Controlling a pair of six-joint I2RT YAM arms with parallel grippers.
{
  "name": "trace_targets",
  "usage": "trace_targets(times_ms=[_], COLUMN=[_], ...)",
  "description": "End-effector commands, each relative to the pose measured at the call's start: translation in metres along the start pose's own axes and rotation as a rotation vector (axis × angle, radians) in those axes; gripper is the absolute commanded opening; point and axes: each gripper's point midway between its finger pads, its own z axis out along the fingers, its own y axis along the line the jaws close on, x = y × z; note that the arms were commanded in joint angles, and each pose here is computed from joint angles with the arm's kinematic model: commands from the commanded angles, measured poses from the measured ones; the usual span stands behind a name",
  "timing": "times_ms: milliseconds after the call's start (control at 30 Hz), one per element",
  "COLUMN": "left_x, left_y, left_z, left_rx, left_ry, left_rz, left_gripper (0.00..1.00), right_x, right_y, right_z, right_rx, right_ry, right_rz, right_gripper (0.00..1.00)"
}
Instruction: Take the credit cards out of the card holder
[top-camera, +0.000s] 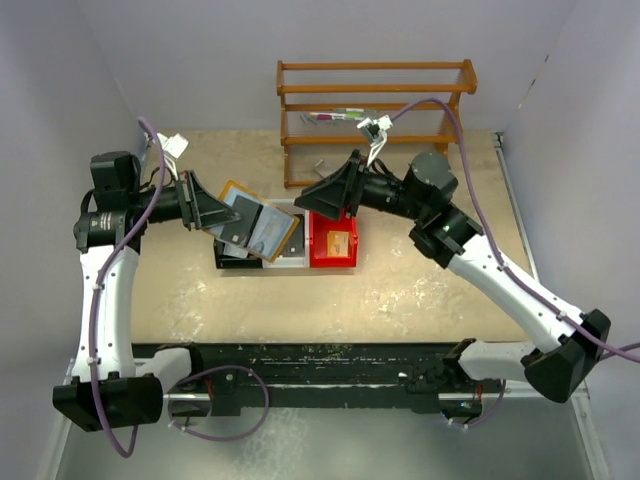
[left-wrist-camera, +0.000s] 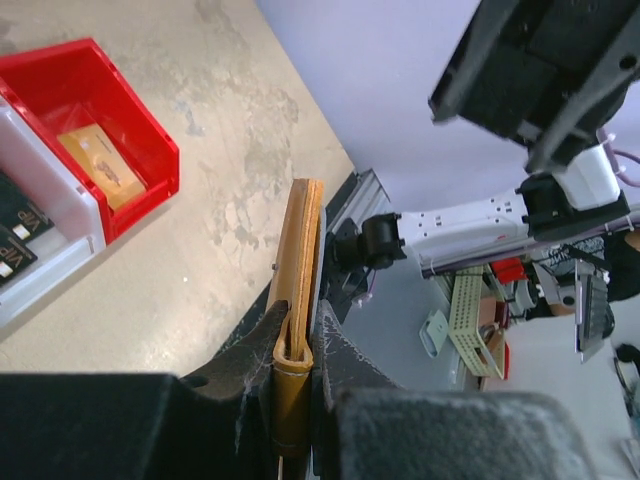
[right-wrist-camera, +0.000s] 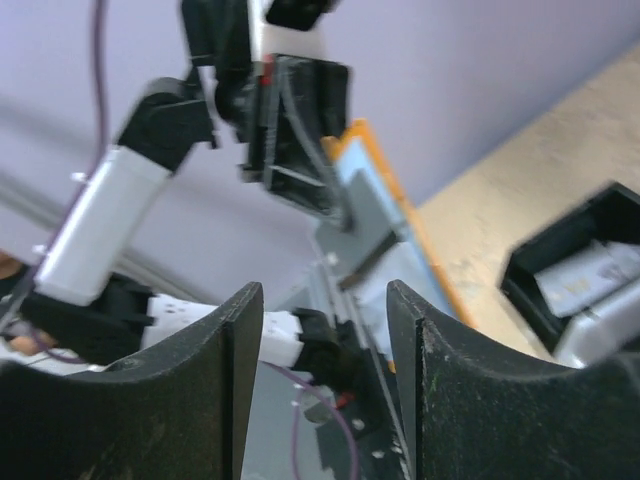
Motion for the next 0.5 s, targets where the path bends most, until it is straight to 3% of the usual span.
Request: trace_targets(times_ms=[0,200,467], left_x=[-0.024,-0.029,-0.032], left_y=[-0.018,-0.023,-0.040], left_z=[-0.003,-0.003,-0.005], left_rx=[-0.004,0.002,0.054], left_ry=[-0.089,-0.103,-0.102], left_rz=[0.022,-0.003,-0.041], left_gripper=[0.00,0.00,0.00], right_x=[0.004,0.029,0.038], right_y=[0.040,0.057,0.048], right_z=[0.013,0.037,0.053], right_rx=[-0.205,-0.349,-0.400], right_ry=[-0.052,0.002,0.007], right_rz=[0.072,0.158,0.223], right_gripper=[0.53,0.44,0.41])
